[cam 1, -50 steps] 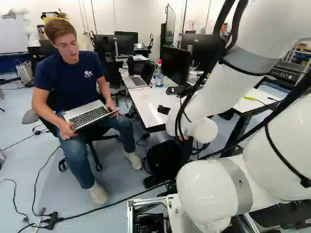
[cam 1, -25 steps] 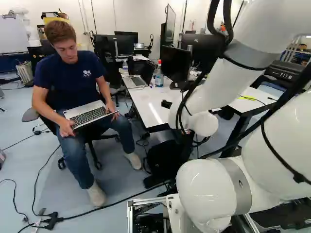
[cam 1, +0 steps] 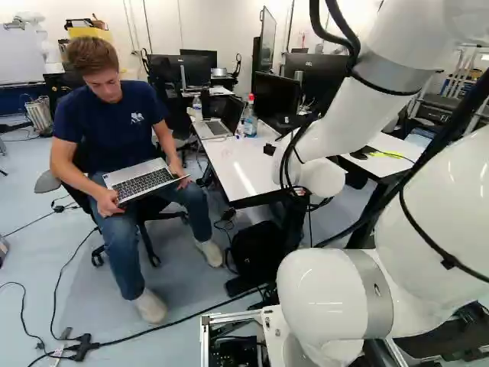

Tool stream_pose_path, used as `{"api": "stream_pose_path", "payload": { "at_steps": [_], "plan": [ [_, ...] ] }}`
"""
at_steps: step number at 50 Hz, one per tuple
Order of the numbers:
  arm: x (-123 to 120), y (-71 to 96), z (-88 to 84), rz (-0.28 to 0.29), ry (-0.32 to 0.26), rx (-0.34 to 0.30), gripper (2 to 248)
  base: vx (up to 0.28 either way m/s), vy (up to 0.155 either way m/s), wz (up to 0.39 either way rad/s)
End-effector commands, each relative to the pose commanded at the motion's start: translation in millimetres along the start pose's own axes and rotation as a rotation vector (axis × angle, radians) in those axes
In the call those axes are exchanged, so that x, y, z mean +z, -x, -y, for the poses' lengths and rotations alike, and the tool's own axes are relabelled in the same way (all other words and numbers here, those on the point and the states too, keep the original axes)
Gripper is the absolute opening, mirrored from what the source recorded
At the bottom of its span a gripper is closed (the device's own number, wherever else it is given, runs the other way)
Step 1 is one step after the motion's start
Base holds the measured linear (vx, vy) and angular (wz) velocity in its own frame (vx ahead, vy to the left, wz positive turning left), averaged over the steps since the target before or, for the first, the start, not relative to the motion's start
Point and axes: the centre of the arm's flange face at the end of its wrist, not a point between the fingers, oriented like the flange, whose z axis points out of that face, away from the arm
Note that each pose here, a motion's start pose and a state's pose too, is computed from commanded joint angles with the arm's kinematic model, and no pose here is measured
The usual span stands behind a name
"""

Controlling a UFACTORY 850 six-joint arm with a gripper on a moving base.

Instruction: Clean the table with the green towel

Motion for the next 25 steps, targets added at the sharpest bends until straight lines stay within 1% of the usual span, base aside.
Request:
{"api": "stream_pose_path", "payload": {
  "at_steps": [14,25],
  "plan": [
    [19,-16.9,-14.7,0.010,0.040,0.010,247,0.000,0.000,0.000],
    [35,-29.5,-25.7,0.030,0.069,0.020,247,0.000,0.000,0.000]
  ]
}}
